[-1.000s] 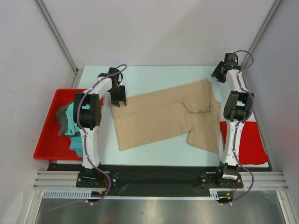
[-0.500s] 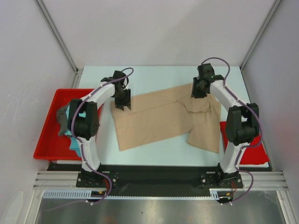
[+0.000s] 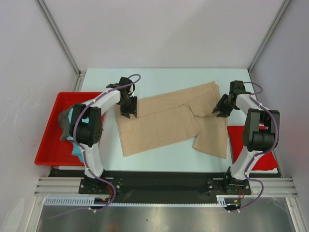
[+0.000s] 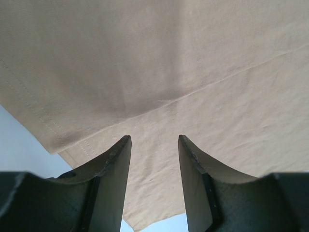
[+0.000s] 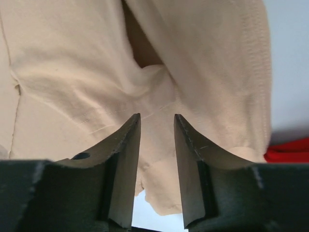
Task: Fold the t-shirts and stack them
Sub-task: Fold the tshirt
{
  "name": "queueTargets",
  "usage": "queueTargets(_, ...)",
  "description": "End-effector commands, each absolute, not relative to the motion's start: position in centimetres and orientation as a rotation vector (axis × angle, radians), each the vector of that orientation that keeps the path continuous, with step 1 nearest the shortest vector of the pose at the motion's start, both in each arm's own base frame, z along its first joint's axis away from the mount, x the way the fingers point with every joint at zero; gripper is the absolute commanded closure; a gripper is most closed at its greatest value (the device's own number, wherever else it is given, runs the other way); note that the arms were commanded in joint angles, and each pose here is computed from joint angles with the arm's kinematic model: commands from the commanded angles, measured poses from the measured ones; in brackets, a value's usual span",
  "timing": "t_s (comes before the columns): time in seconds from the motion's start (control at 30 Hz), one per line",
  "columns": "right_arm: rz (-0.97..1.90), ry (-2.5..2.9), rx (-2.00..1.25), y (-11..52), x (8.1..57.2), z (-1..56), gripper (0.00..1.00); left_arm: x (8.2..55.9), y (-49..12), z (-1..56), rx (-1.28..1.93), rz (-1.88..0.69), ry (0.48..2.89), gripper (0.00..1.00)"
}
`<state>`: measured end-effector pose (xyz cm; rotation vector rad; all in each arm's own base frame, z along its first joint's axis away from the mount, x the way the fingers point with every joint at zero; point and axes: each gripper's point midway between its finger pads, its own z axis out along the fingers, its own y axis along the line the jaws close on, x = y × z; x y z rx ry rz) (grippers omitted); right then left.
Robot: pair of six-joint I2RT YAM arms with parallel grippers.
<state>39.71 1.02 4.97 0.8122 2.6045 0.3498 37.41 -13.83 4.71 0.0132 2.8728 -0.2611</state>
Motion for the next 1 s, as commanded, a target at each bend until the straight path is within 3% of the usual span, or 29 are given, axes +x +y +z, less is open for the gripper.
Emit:
queueTargets(0.0, 0.410, 2.527, 0.817, 2.1, 40.9, 7.1, 0.58, 38.9, -14.4, 7.8, 0.050, -0.290, 2.773, 0.51)
queueTargets(0.17, 0.404, 2.507, 0.909, 0.6, 40.7, 6.0, 0.56, 38.7, -14.3, 7.7, 0.048, -0.281, 2.781, 0.51)
queueTargets(0.33, 0.400, 2.499, 0.964, -0.7, 41.0, 4.9, 0.60, 38.9, -14.3, 7.8, 0.044, -0.280, 2.780, 0.51)
queueTargets(0.47, 0.389, 2.497, 0.965, -1.2, 41.4, 4.6, 0.72, 39.0, -14.4, 7.8, 0.041, -0.280, 2.783, 0.51)
queueTargets(0.5, 0.385, 2.499, 0.962, -1.3, 41.4, 4.5, 0.79, 39.1, -14.3, 7.8, 0.039, -0.279, 2.783, 0.51)
queueTargets(0.57, 0.377, 2.501, 0.957, -1.5, 41.4, 4.4, 0.83, 39.0, -14.4, 7.7, 0.040, -0.282, 2.783, 0.51)
queueTargets(0.67, 0.415, 2.491, 0.942, -1.3, 41.6, 4.6, 0.78, 39.0, -14.4, 7.7, 0.037, -0.283, 2.783, 0.51)
queueTargets(0.7, 0.422, 2.487, 0.936, -1.2, 41.7, 4.7, 0.67, 38.9, -14.4, 7.7, 0.037, -0.280, 2.785, 0.51)
queueTargets(0.77, 0.447, 2.488, 0.932, -0.7, 41.7, 4.9, 0.56, 38.9, -14.3, 7.7, 0.039, -0.278, 2.783, 0.51)
queueTargets(0.87, 0.468, 2.492, 0.945, -0.3, 41.5, 4.3, 0.58, 38.9, -14.4, 7.6, 0.040, -0.282, 2.785, 0.51)
queueTargets(0.97, 0.502, 2.490, 0.973, 0.1, 41.6, 3.8, 0.68, 39.0, -14.4, 7.7, 0.044, -0.282, 2.783, 0.51)
